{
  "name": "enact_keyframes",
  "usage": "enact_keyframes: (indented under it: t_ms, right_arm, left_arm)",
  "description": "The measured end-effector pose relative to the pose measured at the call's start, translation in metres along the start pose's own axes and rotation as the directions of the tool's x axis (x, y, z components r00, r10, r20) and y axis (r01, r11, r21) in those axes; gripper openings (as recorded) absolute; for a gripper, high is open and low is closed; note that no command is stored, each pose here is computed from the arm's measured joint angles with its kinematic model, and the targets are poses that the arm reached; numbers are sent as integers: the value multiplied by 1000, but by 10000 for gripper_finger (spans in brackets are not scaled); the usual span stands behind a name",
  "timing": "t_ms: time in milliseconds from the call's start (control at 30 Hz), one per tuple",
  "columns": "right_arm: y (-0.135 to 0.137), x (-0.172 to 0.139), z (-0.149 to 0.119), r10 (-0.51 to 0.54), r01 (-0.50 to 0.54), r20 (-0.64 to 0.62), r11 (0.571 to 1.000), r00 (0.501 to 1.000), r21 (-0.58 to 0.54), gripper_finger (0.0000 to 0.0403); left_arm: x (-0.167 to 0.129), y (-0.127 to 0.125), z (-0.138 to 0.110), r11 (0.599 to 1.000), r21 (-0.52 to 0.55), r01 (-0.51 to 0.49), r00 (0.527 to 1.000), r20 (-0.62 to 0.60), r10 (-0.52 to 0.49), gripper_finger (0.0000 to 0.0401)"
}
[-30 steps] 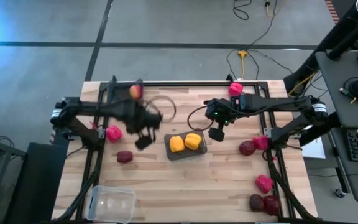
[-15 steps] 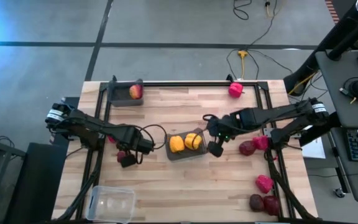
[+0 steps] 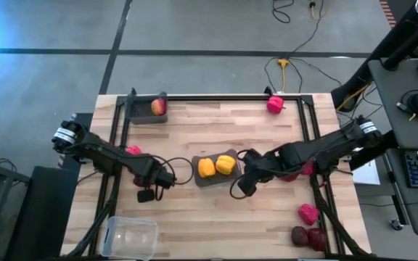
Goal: Sort produce into baskets
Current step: Put the top left apple into the top black bin
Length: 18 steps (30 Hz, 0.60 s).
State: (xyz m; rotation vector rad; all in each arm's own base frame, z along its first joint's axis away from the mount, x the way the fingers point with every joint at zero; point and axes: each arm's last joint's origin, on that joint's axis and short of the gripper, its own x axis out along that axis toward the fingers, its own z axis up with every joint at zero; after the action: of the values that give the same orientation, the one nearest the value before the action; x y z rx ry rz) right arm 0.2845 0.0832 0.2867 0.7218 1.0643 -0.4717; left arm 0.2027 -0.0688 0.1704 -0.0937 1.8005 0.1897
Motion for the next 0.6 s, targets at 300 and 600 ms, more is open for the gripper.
enact_keyframes:
  t_ms: [300, 600]
  right_arm:
    - [3, 13, 4, -14, 14, -2, 1000, 1000, 9, 400]
    - [6, 13, 9, 2, -2, 8, 1000, 1000, 4, 400]
  left_arm:
    - [33, 3, -14, 999, -34, -38, 998, -52, 36, 387]
    - [29, 2, -10, 999, -37, -37, 999, 10, 38, 279]
